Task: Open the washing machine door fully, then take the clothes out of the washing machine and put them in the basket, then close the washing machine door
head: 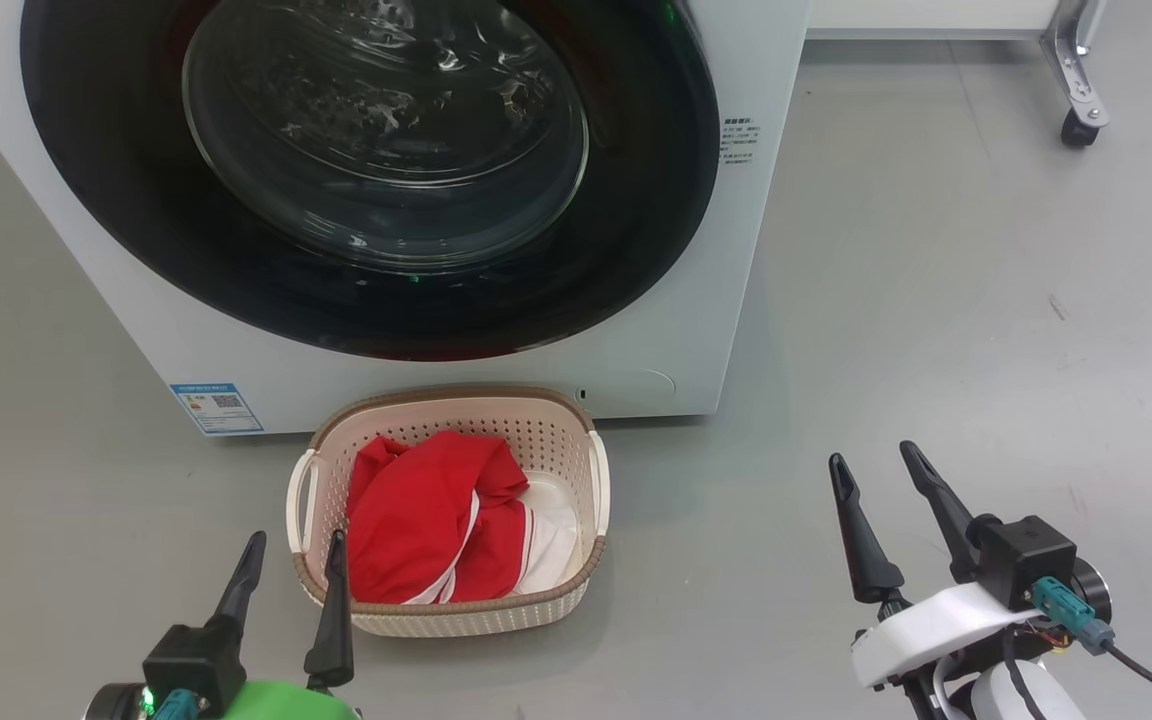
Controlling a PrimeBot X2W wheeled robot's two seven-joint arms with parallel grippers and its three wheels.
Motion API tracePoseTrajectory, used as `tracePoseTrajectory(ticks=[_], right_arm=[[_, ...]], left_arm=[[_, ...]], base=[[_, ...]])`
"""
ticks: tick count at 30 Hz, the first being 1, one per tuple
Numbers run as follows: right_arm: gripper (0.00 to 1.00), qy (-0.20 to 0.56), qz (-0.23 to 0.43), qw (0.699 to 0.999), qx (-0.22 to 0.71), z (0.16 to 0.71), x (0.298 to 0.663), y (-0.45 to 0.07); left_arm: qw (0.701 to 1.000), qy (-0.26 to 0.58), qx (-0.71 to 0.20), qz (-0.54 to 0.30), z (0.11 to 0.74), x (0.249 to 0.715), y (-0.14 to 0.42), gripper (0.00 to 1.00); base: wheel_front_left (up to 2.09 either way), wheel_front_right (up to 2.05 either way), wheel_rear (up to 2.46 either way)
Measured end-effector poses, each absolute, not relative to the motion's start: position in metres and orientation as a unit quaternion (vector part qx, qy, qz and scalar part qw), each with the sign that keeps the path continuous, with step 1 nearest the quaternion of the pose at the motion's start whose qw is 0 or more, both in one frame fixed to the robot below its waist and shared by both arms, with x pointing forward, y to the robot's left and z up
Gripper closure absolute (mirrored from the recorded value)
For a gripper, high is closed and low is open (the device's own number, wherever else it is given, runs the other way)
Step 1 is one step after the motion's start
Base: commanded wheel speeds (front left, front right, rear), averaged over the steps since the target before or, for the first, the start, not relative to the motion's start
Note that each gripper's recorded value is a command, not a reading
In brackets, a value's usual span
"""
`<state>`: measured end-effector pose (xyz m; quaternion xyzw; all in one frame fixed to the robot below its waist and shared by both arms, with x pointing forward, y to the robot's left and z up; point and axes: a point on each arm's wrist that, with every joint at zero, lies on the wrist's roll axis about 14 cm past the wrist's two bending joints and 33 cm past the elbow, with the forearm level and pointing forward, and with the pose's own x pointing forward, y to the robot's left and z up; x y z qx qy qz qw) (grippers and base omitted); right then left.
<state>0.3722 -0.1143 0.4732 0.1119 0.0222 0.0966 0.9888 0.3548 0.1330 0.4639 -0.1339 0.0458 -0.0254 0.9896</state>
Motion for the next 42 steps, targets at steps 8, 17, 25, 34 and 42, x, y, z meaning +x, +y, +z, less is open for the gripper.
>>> tracePoseTrajectory(ticks=[8,17,25,34,42], right_arm=[[0.0,0.015,0.09,0.989,0.115,0.477,0.366,-0.117],[0.0,0.017,0.081,0.99,0.116,0.476,0.36,-0.12],[0.0,0.017,0.081,0.99,0.118,0.476,0.358,-0.12],[0.0,0.016,0.081,0.989,0.119,0.477,0.357,-0.119],[0.0,0.014,0.082,0.989,0.12,0.478,0.357,-0.118]], left_arm=[[0.99,0.039,-0.135,-0.03,0.469,0.356,0.131,0.0],[0.99,0.034,-0.134,-0.035,0.472,0.357,0.129,0.0],[0.99,0.039,-0.133,-0.037,0.47,0.357,0.128,0.0],[0.99,0.037,-0.133,-0.037,0.472,0.358,0.129,0.0],[0.99,0.035,-0.133,-0.035,0.473,0.357,0.129,0.0]], base=[[0.0,0.0,0.0],[0.0,0.0,0.0],[0.0,0.0,0.0],[0.0,0.0,0.0],[0.0,0.0,0.0]])
